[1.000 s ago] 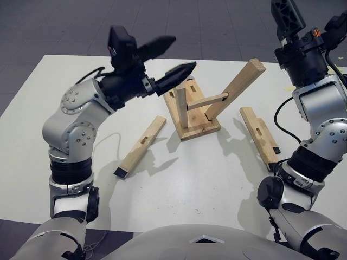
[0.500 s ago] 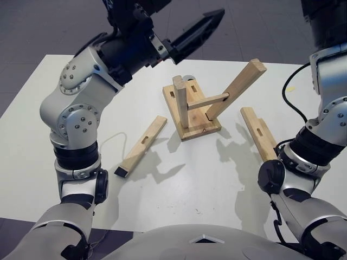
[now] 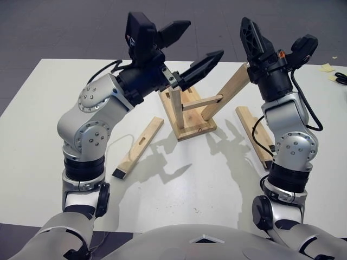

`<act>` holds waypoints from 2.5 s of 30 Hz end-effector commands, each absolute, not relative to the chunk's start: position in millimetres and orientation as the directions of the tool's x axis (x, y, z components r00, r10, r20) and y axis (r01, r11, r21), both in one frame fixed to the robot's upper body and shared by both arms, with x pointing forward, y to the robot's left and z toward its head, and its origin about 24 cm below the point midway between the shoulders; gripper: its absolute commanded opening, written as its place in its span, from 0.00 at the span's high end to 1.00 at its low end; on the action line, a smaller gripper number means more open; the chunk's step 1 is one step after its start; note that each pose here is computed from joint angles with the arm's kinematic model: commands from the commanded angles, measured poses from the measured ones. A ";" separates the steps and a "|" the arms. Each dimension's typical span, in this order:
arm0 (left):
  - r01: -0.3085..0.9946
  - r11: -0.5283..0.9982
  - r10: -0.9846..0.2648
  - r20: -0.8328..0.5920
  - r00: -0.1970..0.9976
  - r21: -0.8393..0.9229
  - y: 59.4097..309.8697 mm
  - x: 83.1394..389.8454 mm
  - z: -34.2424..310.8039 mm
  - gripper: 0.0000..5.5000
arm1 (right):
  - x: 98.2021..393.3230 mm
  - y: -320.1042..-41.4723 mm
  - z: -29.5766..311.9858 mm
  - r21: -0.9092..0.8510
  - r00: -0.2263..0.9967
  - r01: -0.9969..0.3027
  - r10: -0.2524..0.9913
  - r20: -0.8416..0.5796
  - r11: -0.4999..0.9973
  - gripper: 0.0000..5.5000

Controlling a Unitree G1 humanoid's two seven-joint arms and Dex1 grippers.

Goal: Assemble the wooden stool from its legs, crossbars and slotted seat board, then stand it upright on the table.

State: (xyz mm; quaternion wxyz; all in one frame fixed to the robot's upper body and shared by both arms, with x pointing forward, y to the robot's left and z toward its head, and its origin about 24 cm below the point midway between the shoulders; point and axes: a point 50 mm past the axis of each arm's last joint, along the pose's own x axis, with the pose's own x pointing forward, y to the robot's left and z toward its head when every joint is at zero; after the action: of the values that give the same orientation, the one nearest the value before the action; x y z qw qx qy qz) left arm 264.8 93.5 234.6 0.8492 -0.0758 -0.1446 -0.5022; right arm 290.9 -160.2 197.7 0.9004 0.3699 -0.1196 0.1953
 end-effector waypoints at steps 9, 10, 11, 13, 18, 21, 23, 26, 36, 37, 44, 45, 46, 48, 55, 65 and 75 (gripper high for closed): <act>0.797 0.596 -0.688 0.576 0.441 0.102 100.1 278.1 314.6 0.03 | 289.5 -169.7 286.5 0.618 0.823 -0.524 0.161 0.545 0.586 0.02; 0.802 0.590 -0.684 0.586 0.433 0.096 98.5 278.0 317.6 0.03 | 289.0 -169.8 287.2 0.618 0.823 -0.522 0.157 0.546 0.588 0.02; 0.810 0.579 -0.693 0.581 0.427 0.096 95.8 277.8 316.8 0.03 | 288.8 -169.4 285.8 0.615 0.825 -0.517 0.156 0.543 0.595 0.02; 0.821 0.563 -0.727 0.526 0.440 0.091 88.2 281.5 302.0 0.03 | 292.3 -167.8 270.6 0.643 0.858 -0.476 0.155 0.490 0.600 0.02; 0.890 0.456 -0.888 0.074 0.453 0.020 70.1 281.9 190.7 0.03 | 305.6 -152.4 145.9 0.609 0.978 -0.142 0.205 -0.036 0.781 0.02; 0.904 0.428 -0.901 -0.088 0.426 -0.007 75.9 268.8 147.3 0.03 | 298.5 -148.6 112.3 0.569 0.963 -0.093 0.218 -0.156 0.817 0.02; 0.896 0.442 -0.896 -0.060 0.440 -0.034 76.3 265.3 147.0 0.03 | 298.4 -149.7 117.5 0.588 0.970 -0.105 0.213 -0.118 0.802 0.02; 0.880 0.471 -0.882 0.002 0.472 -0.054 72.3 266.4 154.5 0.03 | 297.6 -151.9 126.2 0.617 0.976 -0.131 0.209 -0.055 0.776 0.02; 0.823 0.556 -0.739 0.384 0.554 -0.116 86.0 288.7 241.3 0.03 | 288.2 -152.7 162.8 0.719 0.962 -0.272 0.186 0.198 0.640 0.02; 0.815 0.562 -0.696 0.454 0.557 -0.138 93.9 291.6 259.5 0.03 | 287.4 -155.0 165.0 0.725 0.961 -0.276 0.174 0.214 0.631 0.02; 0.550 0.809 -0.397 0.498 0.771 -0.206 164.9 315.8 293.8 0.03 | 283.6 -199.3 190.1 0.793 0.933 -0.258 -0.069 0.352 0.551 0.02; 0.446 0.877 -0.341 0.421 0.840 -0.179 173.0 320.8 278.0 0.03 | 283.2 -212.4 192.1 0.817 0.926 -0.229 -0.140 0.351 0.530 0.02; 0.349 0.926 -0.283 0.349 0.893 -0.142 179.9 323.6 261.2 0.03 | 283.9 -226.9 190.5 0.829 0.920 -0.167 -0.217 0.325 0.534 0.02; 0.229 0.972 -0.209 0.255 0.944 -0.051 186.5 320.5 234.0 0.03 | 288.9 -246.1 177.8 0.768 0.929 0.024 -0.299 0.220 0.640 0.02; 0.093 0.995 -0.095 0.129 0.987 0.023 195.4 309.5 194.7 0.03 | 301.8 -200.2 145.2 0.313 0.998 -0.024 0.003 0.068 0.949 0.02; 0.081 0.995 -0.085 0.062 0.994 0.061 202.0 303.5 175.4 0.03 | 268.9 -160.0 128.1 0.151 0.868 -0.483 0.494 -0.043 0.862 0.02; -0.079 0.988 0.085 -0.040 0.996 0.135 252.7 285.4 131.2 0.03 | 252.7 -172.2 87.6 0.159 0.993 0.011 0.008 -0.116 0.987 0.02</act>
State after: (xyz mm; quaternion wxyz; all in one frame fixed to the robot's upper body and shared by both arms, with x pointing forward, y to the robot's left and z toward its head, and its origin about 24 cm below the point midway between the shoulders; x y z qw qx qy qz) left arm 291.8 230.7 149.1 0.9986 0.0522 -0.0030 -0.0017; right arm 264.7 -169.5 105.7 0.9951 0.0615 0.0367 0.0680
